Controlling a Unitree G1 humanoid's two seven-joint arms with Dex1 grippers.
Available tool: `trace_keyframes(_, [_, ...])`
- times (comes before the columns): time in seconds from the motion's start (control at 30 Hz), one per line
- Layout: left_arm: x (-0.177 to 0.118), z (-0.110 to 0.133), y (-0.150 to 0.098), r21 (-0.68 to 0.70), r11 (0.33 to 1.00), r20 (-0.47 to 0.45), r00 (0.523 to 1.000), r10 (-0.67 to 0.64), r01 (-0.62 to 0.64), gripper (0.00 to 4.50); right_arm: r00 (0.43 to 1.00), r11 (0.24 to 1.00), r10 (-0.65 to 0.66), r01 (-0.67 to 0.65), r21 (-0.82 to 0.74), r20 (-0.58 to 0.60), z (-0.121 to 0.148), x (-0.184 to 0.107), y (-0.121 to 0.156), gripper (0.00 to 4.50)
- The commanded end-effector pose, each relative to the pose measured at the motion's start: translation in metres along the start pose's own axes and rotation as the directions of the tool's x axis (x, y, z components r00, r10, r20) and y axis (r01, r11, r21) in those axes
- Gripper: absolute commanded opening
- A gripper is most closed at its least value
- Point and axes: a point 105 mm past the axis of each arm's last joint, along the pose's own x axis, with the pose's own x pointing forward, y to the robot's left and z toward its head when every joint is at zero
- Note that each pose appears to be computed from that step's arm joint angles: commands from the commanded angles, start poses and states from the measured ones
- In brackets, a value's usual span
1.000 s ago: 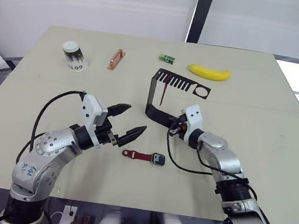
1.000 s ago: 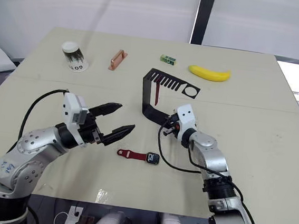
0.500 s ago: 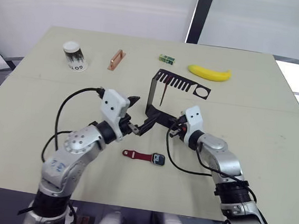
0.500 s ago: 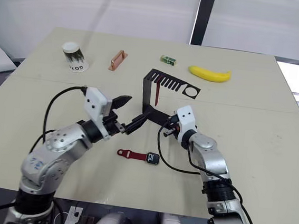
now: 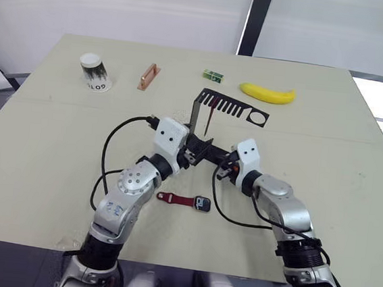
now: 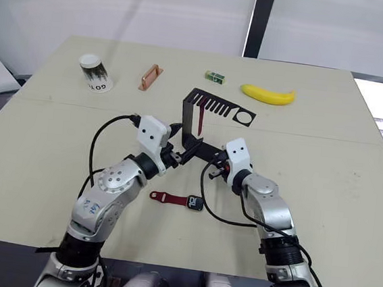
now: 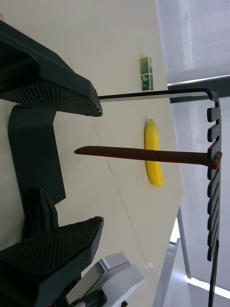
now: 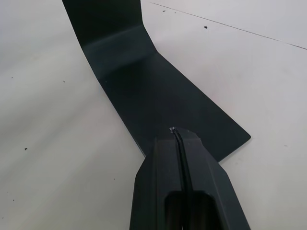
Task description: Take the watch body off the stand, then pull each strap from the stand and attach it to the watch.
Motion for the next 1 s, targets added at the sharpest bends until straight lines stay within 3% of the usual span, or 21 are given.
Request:
trace_keyframes(0.03, [0.008,0.012,-0.004,0.017,1.0,0.061,0.998,0.005,-0.006,3.62,0.998,1.0,-0.01,0.011,0.007,-0.06,-0.015,0.001,0.003,0.0])
trace_keyframes(0.57, [0.035,0.014,-0.005,0.041,0.996,0.092,0.993,0.079,-0.083,3.62,0.998,1.0,-0.024,0.024,0.009,-0.049,-0.008,0.003,-0.001,0.0])
trace_keyframes(0.6, [0.036,0.013,-0.003,0.046,0.995,0.088,0.992,0.089,-0.093,3.19,0.998,1.0,-0.026,0.027,0.012,-0.049,-0.008,0.003,-0.001,0.0])
trace_keyframes(0.67, [0.038,0.011,-0.001,0.053,0.993,0.085,0.991,0.099,-0.104,2.82,0.998,0.999,-0.028,0.029,0.014,-0.05,-0.008,0.002,-0.002,0.0])
trace_keyframes(0.8, [0.041,0.013,0.002,0.059,0.991,0.091,0.989,0.113,-0.119,0.77,0.998,0.999,-0.03,0.031,0.014,-0.052,-0.008,0.0,-0.002,0.0])
trace_keyframes(0.87, [0.042,0.013,0.003,0.06,0.991,0.093,0.989,0.114,-0.12,0.05,0.998,0.999,-0.033,0.034,0.015,-0.05,-0.007,0.001,-0.002,0.0])
trace_keyframes(1.0, [0.042,0.017,0.0,0.059,0.993,0.112,0.989,0.096,-0.103,0.05,0.998,0.999,-0.032,0.033,0.017,-0.048,-0.007,0.001,-0.002,0.0])
